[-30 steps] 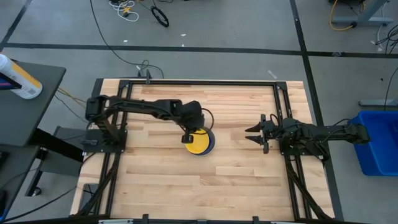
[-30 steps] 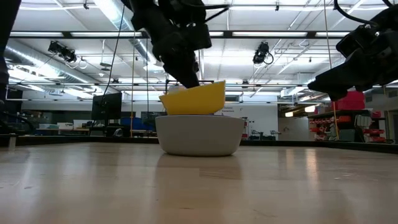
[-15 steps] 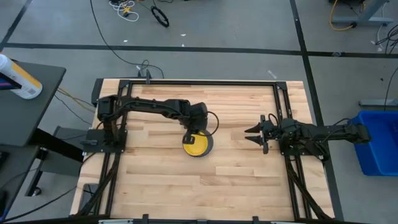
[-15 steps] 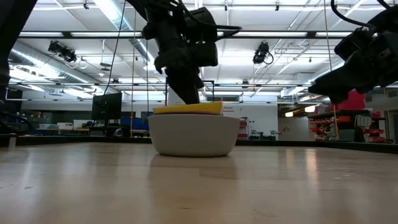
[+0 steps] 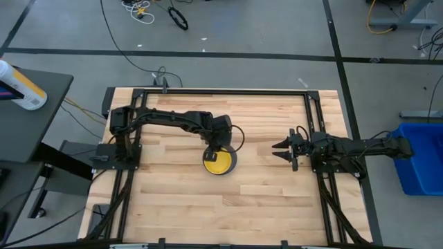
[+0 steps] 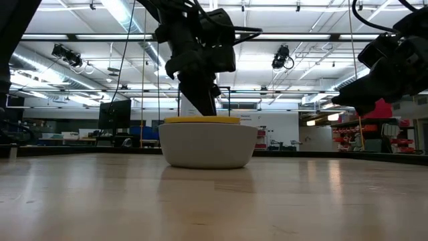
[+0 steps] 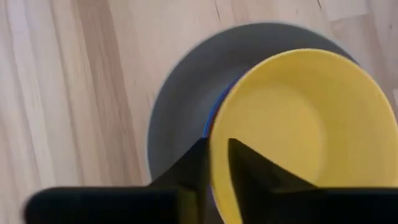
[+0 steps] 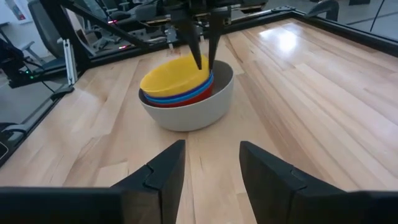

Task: Nest bowls inside each other
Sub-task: Stack the yellow bowl on the dark blue bowl, then return to home position

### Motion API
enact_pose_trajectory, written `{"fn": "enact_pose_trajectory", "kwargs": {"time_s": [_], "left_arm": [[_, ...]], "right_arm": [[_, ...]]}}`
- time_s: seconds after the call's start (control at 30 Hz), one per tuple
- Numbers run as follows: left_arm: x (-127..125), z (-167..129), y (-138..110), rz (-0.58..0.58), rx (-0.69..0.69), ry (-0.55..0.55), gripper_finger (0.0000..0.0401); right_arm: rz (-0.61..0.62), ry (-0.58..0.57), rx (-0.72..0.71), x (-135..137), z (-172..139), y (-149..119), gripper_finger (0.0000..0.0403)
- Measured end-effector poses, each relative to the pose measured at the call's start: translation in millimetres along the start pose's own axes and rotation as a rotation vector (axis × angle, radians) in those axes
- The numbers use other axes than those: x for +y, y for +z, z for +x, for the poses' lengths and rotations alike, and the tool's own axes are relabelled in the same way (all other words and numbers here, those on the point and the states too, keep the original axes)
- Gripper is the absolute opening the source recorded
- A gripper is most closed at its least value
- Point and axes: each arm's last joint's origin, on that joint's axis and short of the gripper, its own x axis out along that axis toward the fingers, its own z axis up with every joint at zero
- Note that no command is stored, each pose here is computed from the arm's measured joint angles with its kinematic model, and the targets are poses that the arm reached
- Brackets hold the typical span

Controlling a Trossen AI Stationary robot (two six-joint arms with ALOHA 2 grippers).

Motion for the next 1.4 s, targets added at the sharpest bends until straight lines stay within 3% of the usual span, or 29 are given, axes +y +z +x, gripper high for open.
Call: {"fn": "enact_pose_trajectory", "kwargs": {"time_s": [0.47, 0.57, 0.73, 0.87, 1.0, 1.13, 1.3, 1.4], "left_arm": [[2, -12, 5, 0.042, -0.004, 0.074, 0.0279], [0, -39, 14, 0.072, -0.068, 0.100, 0.0302], [-7, -99, 15, 0.082, -0.161, 0.245, 0.0310], [-18, -157, 6, -0.017, -0.300, 0.273, 0.0307], [-41, -203, -19, -0.005, -0.392, 0.217, 0.0307], [-65, -226, -55, -0.010, -0.462, 0.171, 0.0307], [-92, -214, -105, 0.049, -0.703, -0.082, 0.0307], [-102, -190, -135, 0.036, -0.777, -0.158, 0.0307]], "right_arm": [[-0.008, 0.000, 0.000, 0, 0, 0, 0.0164], [-0.026, 0.000, -0.001, 0, 0, 0, 0.0162], [-0.055, -0.022, -0.007, -1, 0, 0, 0.0162], [-0.101, -0.026, -0.008, -1, 0, 1, 0.0165], [-0.137, -0.049, -0.017, -1, 0, 1, 0.0168], [-0.079, -0.053, -0.032, -1, 0, 2, 0.0165], [-0.077, -0.040, -0.062, 0, 0, 5, 0.0162], [-0.086, -0.016, -0.079, 1, 0, 7, 0.0165]]}}
